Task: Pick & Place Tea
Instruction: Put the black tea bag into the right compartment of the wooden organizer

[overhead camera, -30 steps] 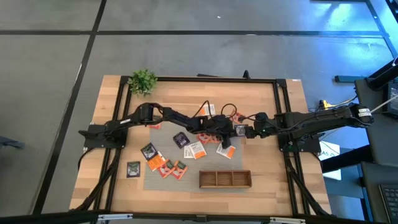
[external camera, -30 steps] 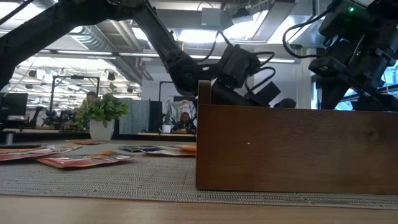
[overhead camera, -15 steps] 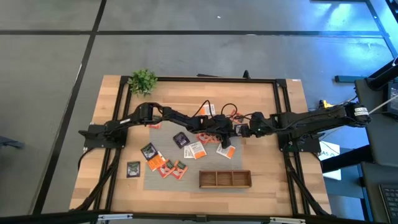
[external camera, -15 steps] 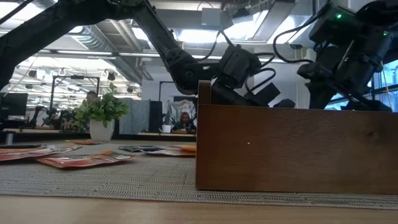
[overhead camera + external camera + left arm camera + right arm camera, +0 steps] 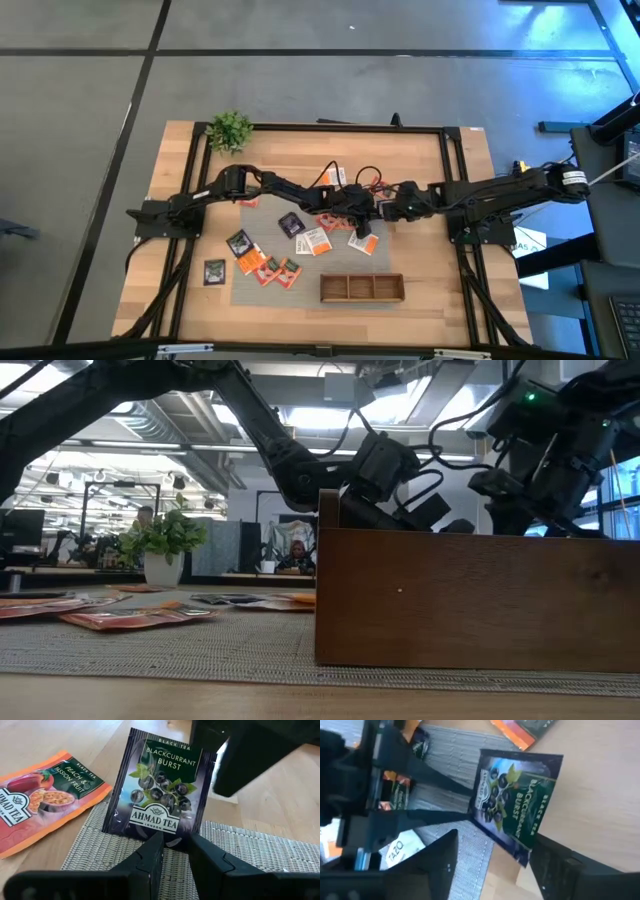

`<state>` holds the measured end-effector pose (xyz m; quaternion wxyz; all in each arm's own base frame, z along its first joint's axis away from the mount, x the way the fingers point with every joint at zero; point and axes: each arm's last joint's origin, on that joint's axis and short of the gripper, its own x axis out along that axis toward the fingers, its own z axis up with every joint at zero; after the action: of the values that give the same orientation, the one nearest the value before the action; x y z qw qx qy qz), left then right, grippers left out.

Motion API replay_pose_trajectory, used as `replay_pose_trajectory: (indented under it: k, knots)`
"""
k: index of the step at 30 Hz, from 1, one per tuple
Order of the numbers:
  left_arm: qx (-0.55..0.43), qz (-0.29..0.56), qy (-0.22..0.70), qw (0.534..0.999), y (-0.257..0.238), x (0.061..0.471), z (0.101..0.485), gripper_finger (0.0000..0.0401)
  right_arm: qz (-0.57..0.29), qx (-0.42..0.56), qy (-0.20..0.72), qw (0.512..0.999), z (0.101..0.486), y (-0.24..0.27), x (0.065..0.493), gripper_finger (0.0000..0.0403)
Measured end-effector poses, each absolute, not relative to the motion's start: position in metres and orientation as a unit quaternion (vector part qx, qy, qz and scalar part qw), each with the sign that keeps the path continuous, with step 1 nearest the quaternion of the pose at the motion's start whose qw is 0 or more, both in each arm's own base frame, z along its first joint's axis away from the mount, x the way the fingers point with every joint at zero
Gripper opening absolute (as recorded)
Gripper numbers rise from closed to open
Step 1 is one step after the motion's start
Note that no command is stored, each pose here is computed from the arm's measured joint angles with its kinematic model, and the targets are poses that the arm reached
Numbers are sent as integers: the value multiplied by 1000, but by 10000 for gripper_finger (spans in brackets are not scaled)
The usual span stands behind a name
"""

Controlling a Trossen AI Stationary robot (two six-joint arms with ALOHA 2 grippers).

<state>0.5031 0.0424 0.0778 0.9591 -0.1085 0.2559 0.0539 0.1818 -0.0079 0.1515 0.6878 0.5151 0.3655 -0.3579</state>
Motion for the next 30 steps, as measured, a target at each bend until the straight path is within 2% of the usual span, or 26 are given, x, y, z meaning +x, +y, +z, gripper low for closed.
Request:
replay_pose_trajectory:
  k: [18, 23, 30]
  knots:
    - [-108, 54, 257, 959, 42, 503, 77, 88, -364, 503, 371, 691, 149, -14, 182, 44]
    - [-89, 48, 260, 960, 45, 502, 80, 88, -357, 492, 378, 698, 149, -14, 182, 10]
    - [-83, 39, 272, 958, 63, 492, 124, 88, -329, 464, 383, 728, 158, -14, 182, 8]
